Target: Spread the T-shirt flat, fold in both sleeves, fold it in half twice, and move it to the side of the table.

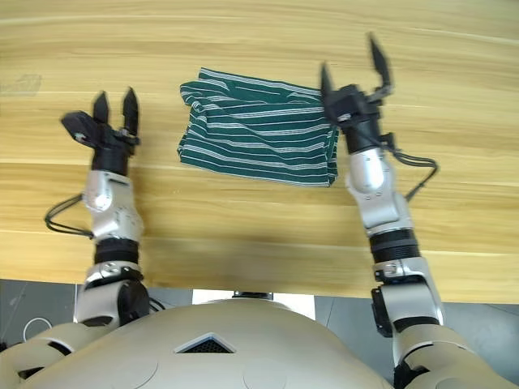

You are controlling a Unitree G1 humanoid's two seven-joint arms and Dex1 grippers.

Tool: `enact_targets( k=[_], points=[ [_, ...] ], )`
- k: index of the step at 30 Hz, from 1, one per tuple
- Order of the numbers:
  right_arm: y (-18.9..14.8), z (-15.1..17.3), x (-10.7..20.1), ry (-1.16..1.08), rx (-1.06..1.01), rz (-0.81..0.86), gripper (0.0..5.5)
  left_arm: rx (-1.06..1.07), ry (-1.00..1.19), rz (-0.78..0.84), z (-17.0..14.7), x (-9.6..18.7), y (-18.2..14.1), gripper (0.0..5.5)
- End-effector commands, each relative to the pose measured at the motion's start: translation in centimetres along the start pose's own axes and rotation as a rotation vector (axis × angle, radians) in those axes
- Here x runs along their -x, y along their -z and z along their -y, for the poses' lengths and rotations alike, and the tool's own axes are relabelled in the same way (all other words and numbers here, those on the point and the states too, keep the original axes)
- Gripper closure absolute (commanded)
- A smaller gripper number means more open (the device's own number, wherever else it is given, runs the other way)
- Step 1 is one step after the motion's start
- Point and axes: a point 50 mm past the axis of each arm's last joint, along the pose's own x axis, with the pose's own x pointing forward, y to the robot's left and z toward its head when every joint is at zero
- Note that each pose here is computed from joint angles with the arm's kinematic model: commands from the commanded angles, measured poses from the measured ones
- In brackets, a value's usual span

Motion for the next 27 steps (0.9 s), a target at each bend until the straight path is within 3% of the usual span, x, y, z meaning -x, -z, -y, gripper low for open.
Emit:
enact_targets(
  k=[1,8,14,18,20,22,27],
  points=[
    [0.8,-1.8,-2.0,-0.156,-0.016,-0.07,1.66,0.06,-0.029,-0.017,1.4,0.1,0.6,2.15],
    [3.0,-1.1,-6.4,-0.124,-0.115,-0.26,1.66,0.064,0.062,0.012,4.7,-0.6,-0.3,2.15],
    [6.7,0.8,-5.1,0.045,-0.291,-0.516,1.66,-0.002,0.111,-0.021,5.6,-0.2,-1.4,2.15],
    [8.1,0.7,-3.5,0.05,-0.294,-0.584,1.66,-0.027,0.195,-0.083,8.0,0.3,-0.7,2.15],
    [8.3,0.5,-3.0,0.084,-0.317,-0.584,1.66,-0.142,0.263,-0.16,8.8,-0.7,0.3,2.15],
    [7.7,0.9,-3.4,0.15,-0.369,-0.53,1.66,-0.306,0.347,-0.234,8.7,-3.4,0.8,2.15],
    [5.8,1.9,-3.9,0.238,-0.43,-0.397,1.66,-0.42,0.394,-0.428,7.2,-8.3,1.8,2.15]
  ],
)
